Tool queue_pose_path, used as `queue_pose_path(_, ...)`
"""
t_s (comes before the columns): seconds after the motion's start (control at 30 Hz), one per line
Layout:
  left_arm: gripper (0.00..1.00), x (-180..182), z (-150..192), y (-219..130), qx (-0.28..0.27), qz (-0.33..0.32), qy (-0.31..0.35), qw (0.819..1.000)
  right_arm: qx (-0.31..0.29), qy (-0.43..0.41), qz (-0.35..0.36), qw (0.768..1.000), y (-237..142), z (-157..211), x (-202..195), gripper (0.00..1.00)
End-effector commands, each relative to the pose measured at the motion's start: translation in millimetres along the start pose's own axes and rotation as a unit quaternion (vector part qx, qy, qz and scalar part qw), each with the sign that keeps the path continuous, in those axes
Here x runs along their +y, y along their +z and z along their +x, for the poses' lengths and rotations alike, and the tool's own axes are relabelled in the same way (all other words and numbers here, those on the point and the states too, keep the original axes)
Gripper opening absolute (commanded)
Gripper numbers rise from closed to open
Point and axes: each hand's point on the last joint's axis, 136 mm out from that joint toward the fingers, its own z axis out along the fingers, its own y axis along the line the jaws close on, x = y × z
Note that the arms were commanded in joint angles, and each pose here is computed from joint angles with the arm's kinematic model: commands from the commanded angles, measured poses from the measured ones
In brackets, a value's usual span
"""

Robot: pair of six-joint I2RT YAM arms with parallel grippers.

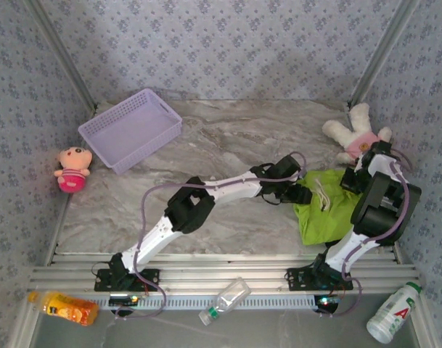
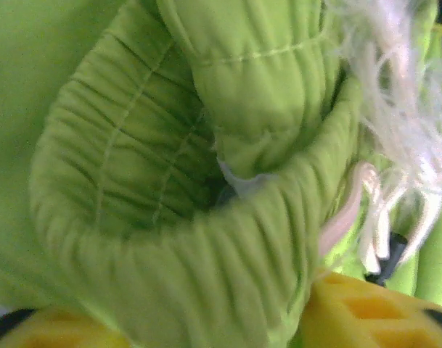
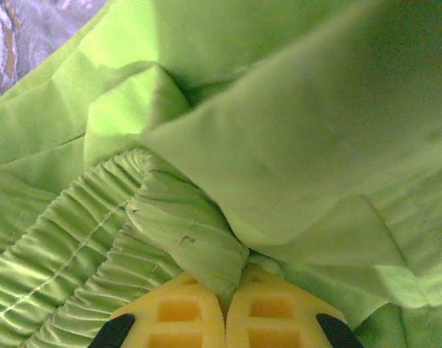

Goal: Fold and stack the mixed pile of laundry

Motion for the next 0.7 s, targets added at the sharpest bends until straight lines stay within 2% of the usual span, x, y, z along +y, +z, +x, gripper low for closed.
queue_pose_path(0.0,0.25,-4.7,5.6,5.2,0.012,-0.007,-0.006,1.0,0.015,0.018,0.001,1.0,-6.3,3.4,-4.2,0.0)
queue_pose_path(0.1,0.0,-20.2,-1.2,-4.9,0.007,-0.001,0.004,1.0,0.013,0.034,0.026,0.999,-18.9,3.7,-15.7,0.0)
queue_pose_path(0.23,0.0,-52.7,-9.9,-24.8,-0.004,0.018,0.028,0.999,-0.012,0.058,0.059,0.996,-45.1,3.8,-34.9,0.0)
queue_pose_path(0.3,0.0,-71.4,-14.9,-34.7,-0.013,0.031,0.038,0.999,-0.052,0.076,0.062,0.994,-70.3,-10.4,-41.9,0.0)
queue_pose_path(0.43,0.0,-94.3,-16.5,-38.5,-0.016,0.05,0.054,0.997,-0.081,0.084,0.087,0.989,-93.5,-18.7,-52.4,0.0)
queue_pose_path(0.6,0.0,-74.6,-0.7,-7.8,0.017,0.036,0.036,0.999,-0.067,0.093,0.116,0.987,-87.8,-19.7,-64.9,0.0)
queue_pose_path(0.67,0.06,-58.6,8.9,5.0,0.036,0.021,0.024,0.999,-0.055,0.094,0.119,0.987,-76.6,-17.3,-68.2,0.0)
